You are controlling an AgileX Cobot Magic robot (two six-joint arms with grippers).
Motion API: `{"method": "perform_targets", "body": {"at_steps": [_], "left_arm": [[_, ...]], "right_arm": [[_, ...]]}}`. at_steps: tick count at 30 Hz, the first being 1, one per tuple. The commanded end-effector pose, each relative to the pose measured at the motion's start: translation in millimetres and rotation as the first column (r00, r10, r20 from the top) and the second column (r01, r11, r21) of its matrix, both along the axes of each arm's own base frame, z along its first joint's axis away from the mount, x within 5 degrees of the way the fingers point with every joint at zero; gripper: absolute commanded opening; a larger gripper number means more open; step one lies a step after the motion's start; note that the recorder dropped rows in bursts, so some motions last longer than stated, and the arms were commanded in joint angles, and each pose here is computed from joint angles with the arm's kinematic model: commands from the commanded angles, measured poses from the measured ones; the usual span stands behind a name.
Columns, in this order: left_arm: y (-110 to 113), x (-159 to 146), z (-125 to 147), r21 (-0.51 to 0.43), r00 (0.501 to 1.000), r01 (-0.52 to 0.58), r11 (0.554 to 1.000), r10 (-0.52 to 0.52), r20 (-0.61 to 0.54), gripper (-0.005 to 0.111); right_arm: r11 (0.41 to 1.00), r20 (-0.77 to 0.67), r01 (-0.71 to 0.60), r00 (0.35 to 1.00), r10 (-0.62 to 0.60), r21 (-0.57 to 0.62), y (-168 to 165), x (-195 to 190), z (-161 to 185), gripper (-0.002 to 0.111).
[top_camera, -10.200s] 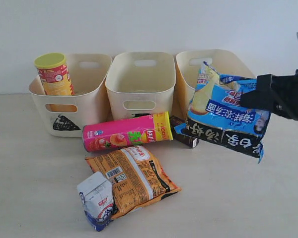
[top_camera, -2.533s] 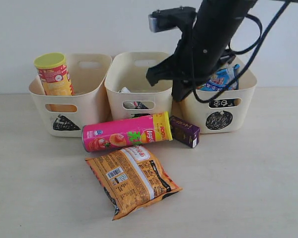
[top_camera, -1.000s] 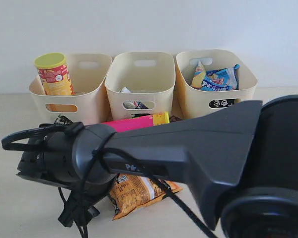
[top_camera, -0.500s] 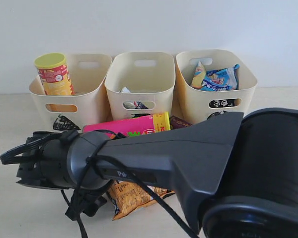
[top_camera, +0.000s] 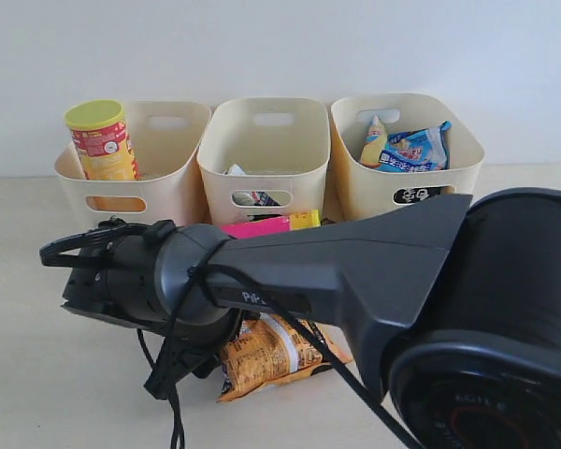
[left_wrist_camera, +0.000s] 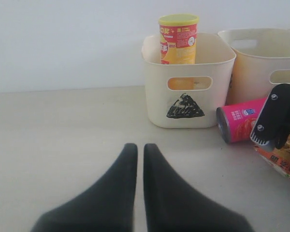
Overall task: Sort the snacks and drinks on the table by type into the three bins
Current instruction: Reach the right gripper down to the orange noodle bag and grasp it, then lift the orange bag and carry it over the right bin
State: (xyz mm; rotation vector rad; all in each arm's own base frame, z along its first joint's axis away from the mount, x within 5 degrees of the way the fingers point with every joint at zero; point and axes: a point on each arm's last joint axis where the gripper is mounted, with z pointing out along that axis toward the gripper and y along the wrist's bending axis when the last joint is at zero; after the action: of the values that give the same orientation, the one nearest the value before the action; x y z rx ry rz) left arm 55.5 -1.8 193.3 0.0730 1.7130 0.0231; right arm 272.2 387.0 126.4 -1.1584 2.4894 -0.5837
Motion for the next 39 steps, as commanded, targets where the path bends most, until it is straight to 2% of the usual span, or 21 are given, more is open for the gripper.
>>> {"method": "perform_targets", "body": {"at_steps": [1,7,13,28,34,39], "left_arm": [[0,0,-1,0.000,1.000,0.004,1.000,-0.004,0.002,0.004],[0,0,-1,0.000,1.000,0.004,1.000,-0.004,0.002,0.004],[0,0,-1,0.000,1.000,0.004,1.000,-0.004,0.002,0.004],[0,0,-1,0.000,1.000,0.004,1.000,-0.004,0.002,0.004],[0,0,-1,0.000,1.000,0.004,1.000,-0.004,0.002,0.004],[0,0,-1,0.000,1.000,0.004,1.000,-0.004,0.002,0.004]], "right_arm": [[0.999,-0.172,0.047,0.984,-0.045,0.007,-3,-11,-20,0.001],[0.995,-0.241,0.038,0.971,-0.014,0.095,2,-18,1,0.000],[0.980,-0.194,0.018,0.981,0.021,0.200,0,-20,50,0.000],[0.927,-0.123,-0.074,0.984,0.127,0.368,-20,-37,151,0.000],[0.884,-0.050,-0.088,0.991,0.125,0.460,-47,-37,203,0.000],[0.823,0.060,-0.028,0.998,-0.007,0.568,-105,-10,259,0.000]]}}
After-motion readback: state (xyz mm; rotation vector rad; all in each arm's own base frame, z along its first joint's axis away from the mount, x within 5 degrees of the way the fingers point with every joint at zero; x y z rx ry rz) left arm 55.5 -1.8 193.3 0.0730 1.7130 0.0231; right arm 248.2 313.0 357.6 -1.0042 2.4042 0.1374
